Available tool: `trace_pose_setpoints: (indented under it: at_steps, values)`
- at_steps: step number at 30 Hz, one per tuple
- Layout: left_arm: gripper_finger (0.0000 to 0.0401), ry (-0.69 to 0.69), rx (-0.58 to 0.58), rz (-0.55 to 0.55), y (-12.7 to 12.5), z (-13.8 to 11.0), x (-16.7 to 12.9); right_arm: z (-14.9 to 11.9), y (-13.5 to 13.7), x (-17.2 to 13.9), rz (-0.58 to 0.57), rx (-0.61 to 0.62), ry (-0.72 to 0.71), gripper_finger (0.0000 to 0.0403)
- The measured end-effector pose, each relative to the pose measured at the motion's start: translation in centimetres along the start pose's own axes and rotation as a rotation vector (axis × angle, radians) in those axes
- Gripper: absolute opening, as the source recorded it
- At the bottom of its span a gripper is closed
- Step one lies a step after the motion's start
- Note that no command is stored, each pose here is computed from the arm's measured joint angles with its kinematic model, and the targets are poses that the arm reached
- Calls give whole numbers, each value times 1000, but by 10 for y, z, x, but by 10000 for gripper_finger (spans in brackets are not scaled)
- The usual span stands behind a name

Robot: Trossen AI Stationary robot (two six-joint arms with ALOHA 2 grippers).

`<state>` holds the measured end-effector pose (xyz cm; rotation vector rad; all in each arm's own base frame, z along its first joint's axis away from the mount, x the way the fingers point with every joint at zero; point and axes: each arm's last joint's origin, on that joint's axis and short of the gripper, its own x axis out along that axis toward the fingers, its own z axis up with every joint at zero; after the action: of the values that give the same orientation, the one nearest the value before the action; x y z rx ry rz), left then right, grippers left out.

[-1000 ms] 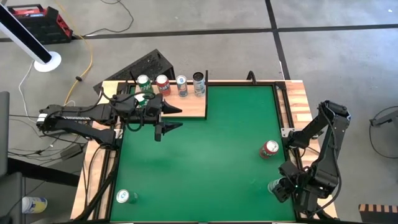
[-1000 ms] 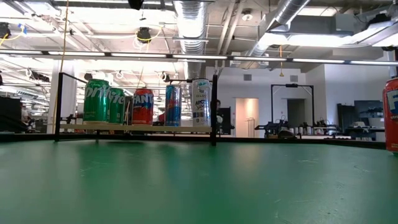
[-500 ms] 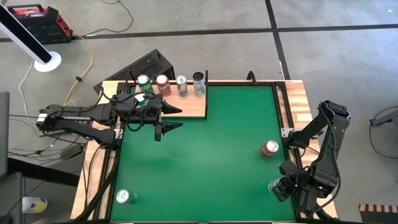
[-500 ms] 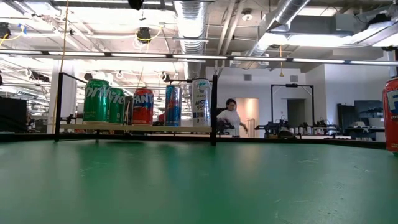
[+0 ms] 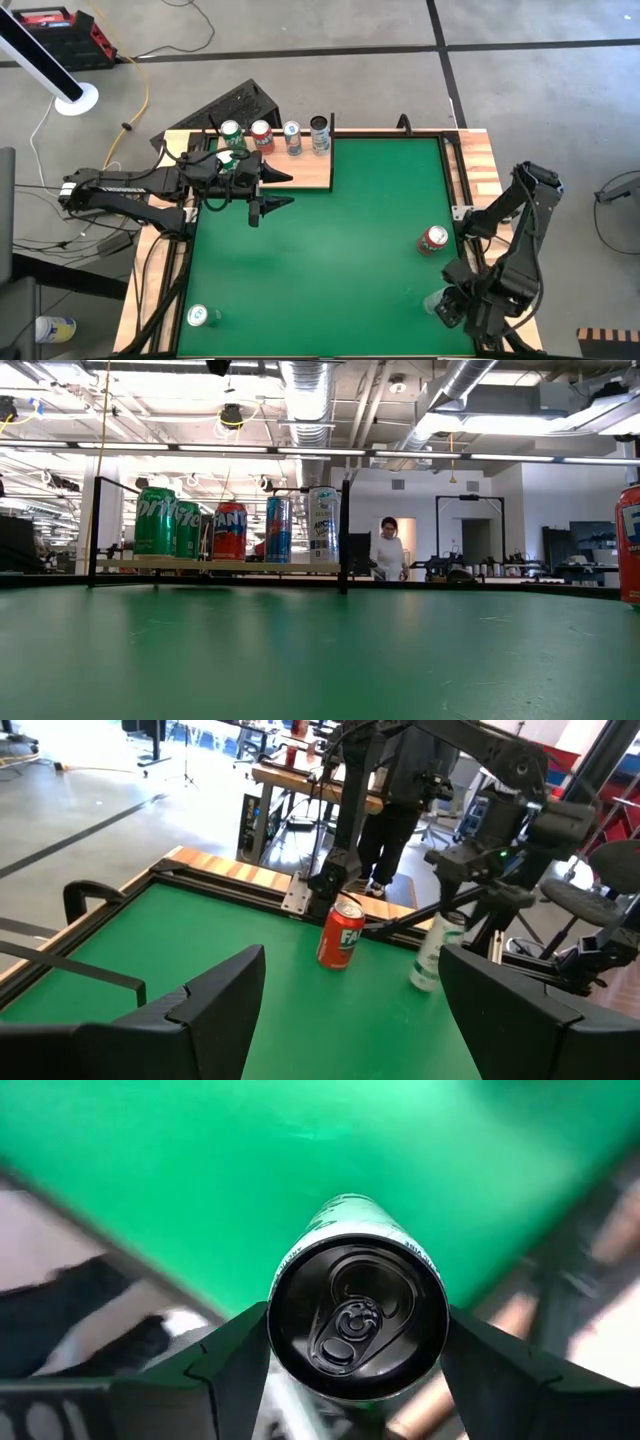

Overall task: Place canned beverage on shelf
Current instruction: Put the white and blue soda can on the shelf aligned with the other white and blue soda can

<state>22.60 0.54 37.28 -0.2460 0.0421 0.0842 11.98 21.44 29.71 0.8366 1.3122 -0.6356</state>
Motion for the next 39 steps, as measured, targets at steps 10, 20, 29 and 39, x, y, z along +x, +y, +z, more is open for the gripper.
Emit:
trace_pose_setpoints:
  at_steps: [10,20,29,39]
  values:
    - [283,0,78,2,0,0,0,75,38,-27,148,-199,-107,278]
    - [283,46,260,-48,9,0,-5,190,62,-66,348,-431,-399,278]
    - [283,123,266,-71,43,6,-29,311,67,-82,340,-568,-503,278]
    - [283,135,223,-12,63,10,-38,406,57,-86,164,-941,-518,278]
